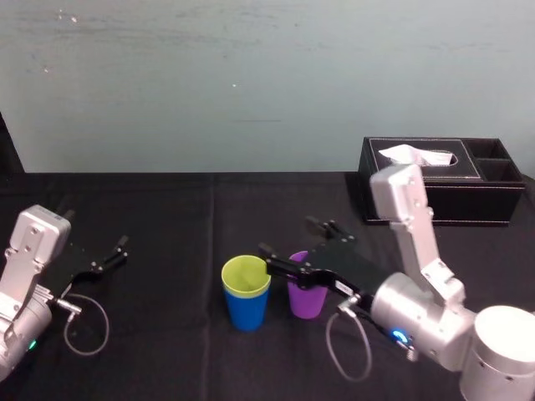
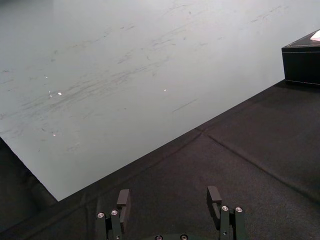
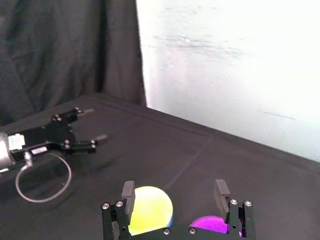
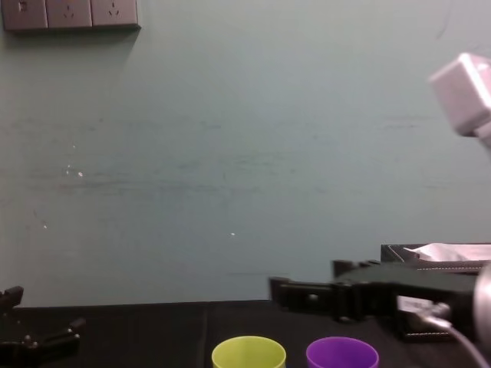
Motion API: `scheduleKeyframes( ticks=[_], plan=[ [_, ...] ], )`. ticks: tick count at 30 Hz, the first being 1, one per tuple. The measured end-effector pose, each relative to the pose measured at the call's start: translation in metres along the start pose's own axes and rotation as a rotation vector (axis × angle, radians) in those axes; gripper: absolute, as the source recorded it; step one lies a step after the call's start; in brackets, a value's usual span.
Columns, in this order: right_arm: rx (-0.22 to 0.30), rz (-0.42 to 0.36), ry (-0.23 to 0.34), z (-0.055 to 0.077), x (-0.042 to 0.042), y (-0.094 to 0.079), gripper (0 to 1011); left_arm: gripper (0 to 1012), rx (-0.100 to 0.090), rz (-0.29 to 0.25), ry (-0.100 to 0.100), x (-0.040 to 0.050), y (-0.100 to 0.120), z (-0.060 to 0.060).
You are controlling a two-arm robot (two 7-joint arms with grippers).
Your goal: Stack the three plastic cups sequentially using one hand.
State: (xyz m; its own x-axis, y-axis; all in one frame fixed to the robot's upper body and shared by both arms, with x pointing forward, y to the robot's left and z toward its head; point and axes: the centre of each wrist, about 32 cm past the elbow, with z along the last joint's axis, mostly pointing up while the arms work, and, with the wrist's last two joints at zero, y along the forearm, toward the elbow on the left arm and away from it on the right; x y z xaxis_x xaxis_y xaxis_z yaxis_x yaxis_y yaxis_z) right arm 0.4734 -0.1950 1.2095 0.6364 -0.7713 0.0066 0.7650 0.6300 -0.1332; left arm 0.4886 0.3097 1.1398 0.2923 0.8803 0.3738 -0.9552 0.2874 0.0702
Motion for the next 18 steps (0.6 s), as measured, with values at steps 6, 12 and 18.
scheduleKeyframes(
  ticks=[6, 12, 18],
  plan=[
    [-0.021, -0.069, 0.026, -0.01, 0.0016, -0.027, 1002, 1000, 0.0, 0.0, 0.0, 0.0, 0.0, 0.0],
    [-0.069, -0.125, 0.05, -0.029, 0.0011, -0.05, 1002, 1000, 0.0, 0.0, 0.0, 0.0, 0.0, 0.0],
    [-0.108, -0.147, 0.036, -0.046, -0.0027, -0.065, 1002, 1000, 0.0, 0.0, 0.0, 0.0, 0.0, 0.0]
  ],
)
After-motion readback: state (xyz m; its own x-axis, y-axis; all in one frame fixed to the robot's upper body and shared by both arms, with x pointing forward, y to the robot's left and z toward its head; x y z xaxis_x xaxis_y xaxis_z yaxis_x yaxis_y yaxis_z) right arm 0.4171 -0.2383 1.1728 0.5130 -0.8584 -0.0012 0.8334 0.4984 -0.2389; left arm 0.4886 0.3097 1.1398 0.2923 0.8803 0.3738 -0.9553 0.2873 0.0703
